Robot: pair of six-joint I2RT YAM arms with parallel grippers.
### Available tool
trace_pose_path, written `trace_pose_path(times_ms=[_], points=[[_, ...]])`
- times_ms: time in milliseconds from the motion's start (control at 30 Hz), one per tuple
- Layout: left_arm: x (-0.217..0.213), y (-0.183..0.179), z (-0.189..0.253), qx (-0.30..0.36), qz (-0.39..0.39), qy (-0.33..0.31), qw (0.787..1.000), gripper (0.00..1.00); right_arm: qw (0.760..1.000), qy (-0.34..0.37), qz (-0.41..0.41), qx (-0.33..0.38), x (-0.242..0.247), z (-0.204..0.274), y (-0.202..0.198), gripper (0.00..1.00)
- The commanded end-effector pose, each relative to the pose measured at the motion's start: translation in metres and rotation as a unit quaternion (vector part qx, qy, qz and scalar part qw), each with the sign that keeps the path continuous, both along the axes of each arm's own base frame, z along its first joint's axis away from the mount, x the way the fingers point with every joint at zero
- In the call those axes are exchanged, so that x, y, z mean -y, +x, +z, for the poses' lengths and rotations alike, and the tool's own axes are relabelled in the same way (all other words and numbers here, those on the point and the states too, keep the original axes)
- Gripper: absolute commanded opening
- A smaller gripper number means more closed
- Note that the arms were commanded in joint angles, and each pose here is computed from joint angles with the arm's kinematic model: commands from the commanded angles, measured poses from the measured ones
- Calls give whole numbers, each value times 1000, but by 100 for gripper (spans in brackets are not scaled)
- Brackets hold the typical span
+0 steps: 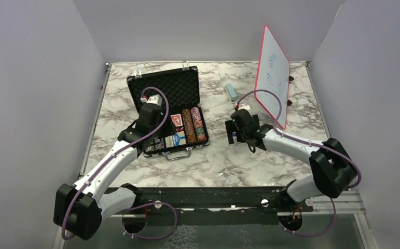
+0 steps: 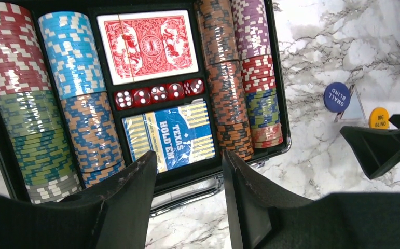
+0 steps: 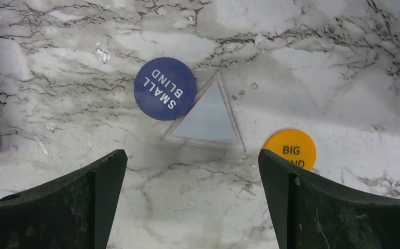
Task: Pack up texas hold em set
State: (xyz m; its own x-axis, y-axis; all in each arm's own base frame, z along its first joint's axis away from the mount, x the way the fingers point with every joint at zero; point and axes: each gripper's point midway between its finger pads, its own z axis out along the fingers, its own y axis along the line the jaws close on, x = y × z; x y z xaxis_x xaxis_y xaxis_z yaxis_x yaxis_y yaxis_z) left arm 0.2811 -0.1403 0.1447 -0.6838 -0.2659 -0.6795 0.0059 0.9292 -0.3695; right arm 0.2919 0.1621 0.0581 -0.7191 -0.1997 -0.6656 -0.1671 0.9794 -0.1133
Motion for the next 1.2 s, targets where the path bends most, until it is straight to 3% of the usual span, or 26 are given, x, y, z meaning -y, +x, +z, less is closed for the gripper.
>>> trace_pose_path(times_ms=[0, 400, 767, 1167], points=[[9, -5, 0, -5, -14, -21, 1000, 52, 999, 8, 37, 5, -12, -6, 13, 100], [10, -5, -2, -7, -16, -21, 1000, 52, 997, 33, 22, -65, -5, -36, 21, 100], [8, -4, -5, -9, -13, -15, 1000, 52, 983, 87, 72, -144, -21, -33, -20, 87], [8, -1, -4, -4, -14, -11, 1000, 52, 988, 47, -30, -145, -8, -52, 2, 85]])
